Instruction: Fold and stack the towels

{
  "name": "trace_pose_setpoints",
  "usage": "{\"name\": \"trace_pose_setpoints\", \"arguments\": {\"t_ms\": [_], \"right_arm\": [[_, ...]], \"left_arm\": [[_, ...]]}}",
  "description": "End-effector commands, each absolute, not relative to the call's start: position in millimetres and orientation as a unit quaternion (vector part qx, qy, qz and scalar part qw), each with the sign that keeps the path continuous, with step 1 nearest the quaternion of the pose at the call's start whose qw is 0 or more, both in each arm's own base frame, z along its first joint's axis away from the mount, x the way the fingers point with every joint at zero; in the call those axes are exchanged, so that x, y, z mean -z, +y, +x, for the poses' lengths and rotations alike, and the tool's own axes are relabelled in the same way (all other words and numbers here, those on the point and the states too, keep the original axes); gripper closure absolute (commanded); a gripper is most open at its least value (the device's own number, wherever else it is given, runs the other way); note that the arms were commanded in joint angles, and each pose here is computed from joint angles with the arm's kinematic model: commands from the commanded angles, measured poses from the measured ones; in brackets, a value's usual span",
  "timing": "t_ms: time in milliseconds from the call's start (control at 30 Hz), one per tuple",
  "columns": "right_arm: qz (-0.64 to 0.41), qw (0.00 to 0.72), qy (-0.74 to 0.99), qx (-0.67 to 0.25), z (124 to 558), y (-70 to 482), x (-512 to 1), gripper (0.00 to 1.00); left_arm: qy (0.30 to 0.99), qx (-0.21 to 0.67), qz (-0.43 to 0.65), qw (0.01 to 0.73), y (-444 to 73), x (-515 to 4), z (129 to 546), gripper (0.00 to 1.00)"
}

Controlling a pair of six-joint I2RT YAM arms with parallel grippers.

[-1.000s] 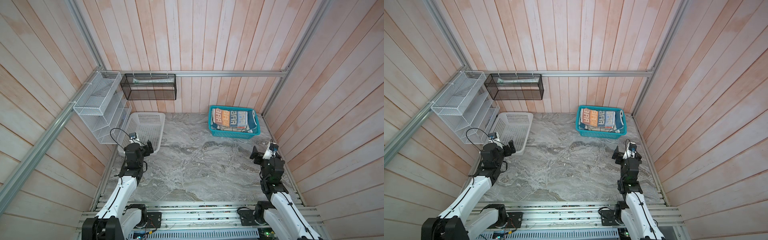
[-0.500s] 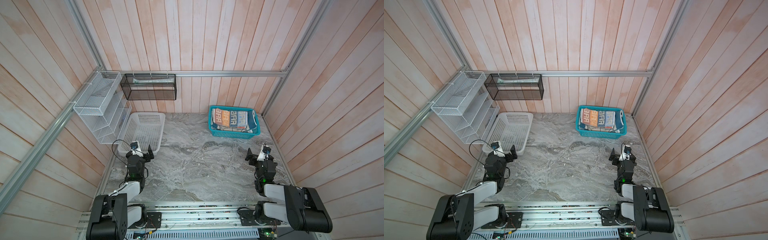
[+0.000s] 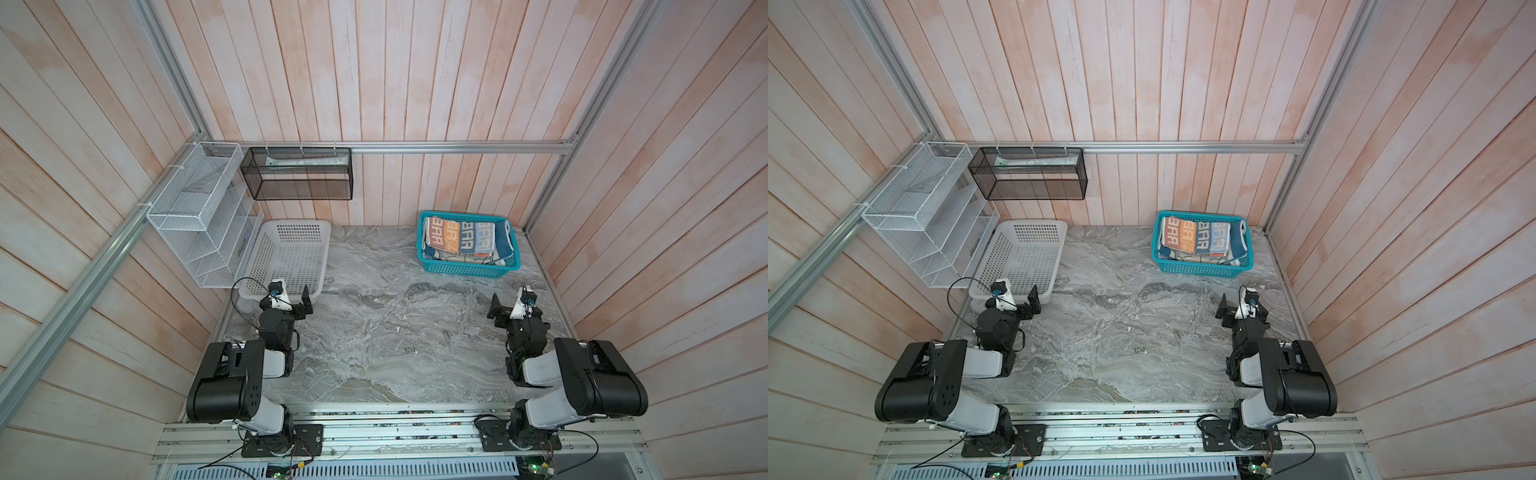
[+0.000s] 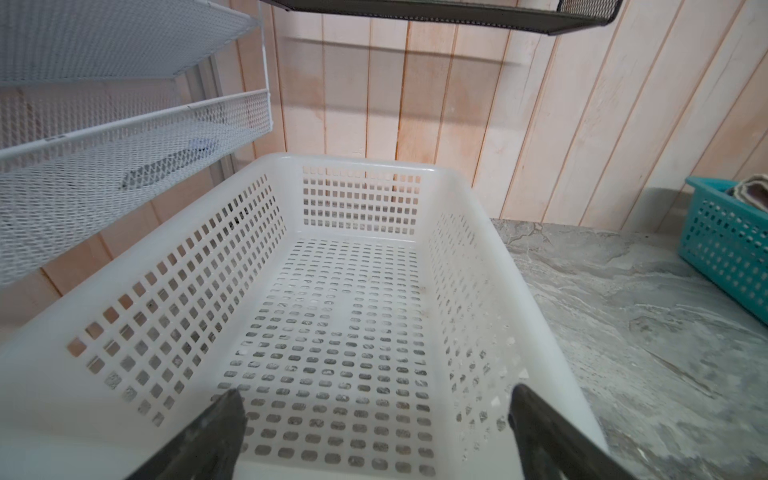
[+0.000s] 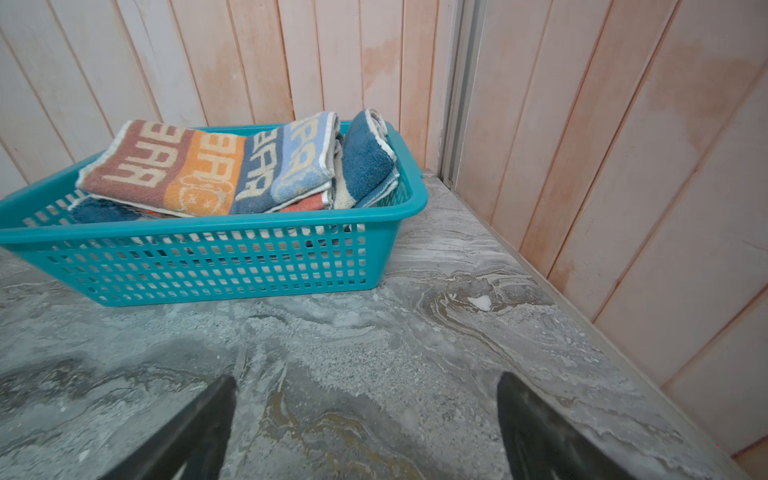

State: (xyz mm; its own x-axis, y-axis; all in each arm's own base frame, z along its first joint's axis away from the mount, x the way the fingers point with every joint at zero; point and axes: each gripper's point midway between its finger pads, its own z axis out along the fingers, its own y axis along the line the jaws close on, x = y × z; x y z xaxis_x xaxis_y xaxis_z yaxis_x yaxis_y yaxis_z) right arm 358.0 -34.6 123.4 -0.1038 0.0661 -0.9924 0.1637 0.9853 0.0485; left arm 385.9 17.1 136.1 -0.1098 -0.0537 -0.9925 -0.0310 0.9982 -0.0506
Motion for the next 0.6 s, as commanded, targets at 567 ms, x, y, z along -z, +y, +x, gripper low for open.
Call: {"name": "trace_pose_setpoints", "arguments": {"t_ms": [567], "right_arm": [[0.106,0.656,0.745,0.063,369.1,-44.1,-126.0,0.02]], "left_arm": [[0.761,0.019,-0.003,0.649,5.5,-126.3,390.2,0.0]]}}
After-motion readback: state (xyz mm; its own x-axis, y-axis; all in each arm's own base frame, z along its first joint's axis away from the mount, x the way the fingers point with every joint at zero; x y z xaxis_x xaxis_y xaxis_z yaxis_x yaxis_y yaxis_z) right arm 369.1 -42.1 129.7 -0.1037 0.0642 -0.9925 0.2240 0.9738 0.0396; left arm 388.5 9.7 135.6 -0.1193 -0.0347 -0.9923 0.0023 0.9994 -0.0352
